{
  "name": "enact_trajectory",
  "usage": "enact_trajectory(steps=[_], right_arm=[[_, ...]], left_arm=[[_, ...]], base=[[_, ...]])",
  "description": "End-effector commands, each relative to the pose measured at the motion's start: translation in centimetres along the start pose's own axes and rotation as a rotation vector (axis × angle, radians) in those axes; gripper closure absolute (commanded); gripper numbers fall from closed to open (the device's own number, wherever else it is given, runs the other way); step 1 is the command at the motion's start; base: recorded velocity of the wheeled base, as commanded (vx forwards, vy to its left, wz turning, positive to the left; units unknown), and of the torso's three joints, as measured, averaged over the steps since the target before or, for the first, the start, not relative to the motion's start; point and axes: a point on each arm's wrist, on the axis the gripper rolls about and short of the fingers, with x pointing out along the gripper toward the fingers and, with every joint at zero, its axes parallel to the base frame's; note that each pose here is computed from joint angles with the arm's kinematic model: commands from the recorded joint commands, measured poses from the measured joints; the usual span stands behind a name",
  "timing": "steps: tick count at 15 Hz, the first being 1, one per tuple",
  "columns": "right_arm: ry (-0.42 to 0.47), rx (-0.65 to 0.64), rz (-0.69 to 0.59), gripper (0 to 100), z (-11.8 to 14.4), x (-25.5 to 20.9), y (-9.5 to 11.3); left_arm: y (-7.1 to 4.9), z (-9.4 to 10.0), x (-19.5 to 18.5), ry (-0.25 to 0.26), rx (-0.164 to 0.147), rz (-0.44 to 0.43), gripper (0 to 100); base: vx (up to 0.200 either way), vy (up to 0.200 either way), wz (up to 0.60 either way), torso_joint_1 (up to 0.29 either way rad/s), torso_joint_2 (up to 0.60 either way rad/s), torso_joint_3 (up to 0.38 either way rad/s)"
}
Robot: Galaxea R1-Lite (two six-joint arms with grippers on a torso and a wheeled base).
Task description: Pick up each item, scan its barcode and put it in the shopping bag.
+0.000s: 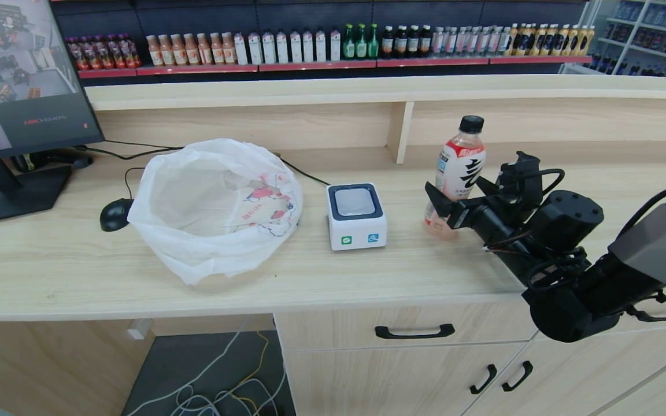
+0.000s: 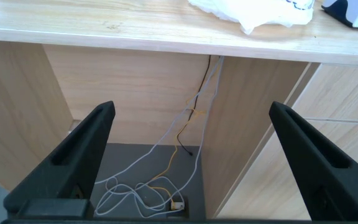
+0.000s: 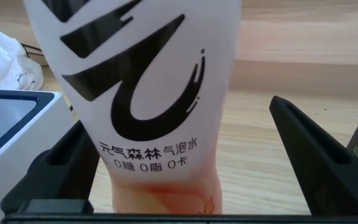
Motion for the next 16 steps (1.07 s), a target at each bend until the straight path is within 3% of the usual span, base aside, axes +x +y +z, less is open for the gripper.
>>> enact_trajectory(steps=[1, 15, 16], right_arm=[[-0.003, 0.001, 0.006, 0, 0.1, 0.0, 0.2], [-0.033, 0.007, 0.030, 0, 0.1, 1.4, 1.1], [-0.033, 0.007, 0.030, 100, 0.1, 1.4, 1.1]], left_arm=[[0.0, 0.0, 0.0, 0.000, 0.000, 0.001, 0], [0.0, 0.0, 0.0, 0.000, 0.000, 0.001, 0], [0.0, 0.0, 0.0, 0.000, 0.000, 0.001, 0]], base=[[0.000, 0.000, 0.00, 0.000, 0.00, 0.000], [0.000, 0.000, 0.00, 0.000, 0.00, 0.000], [0.000, 0.000, 0.00, 0.000, 0.00, 0.000]])
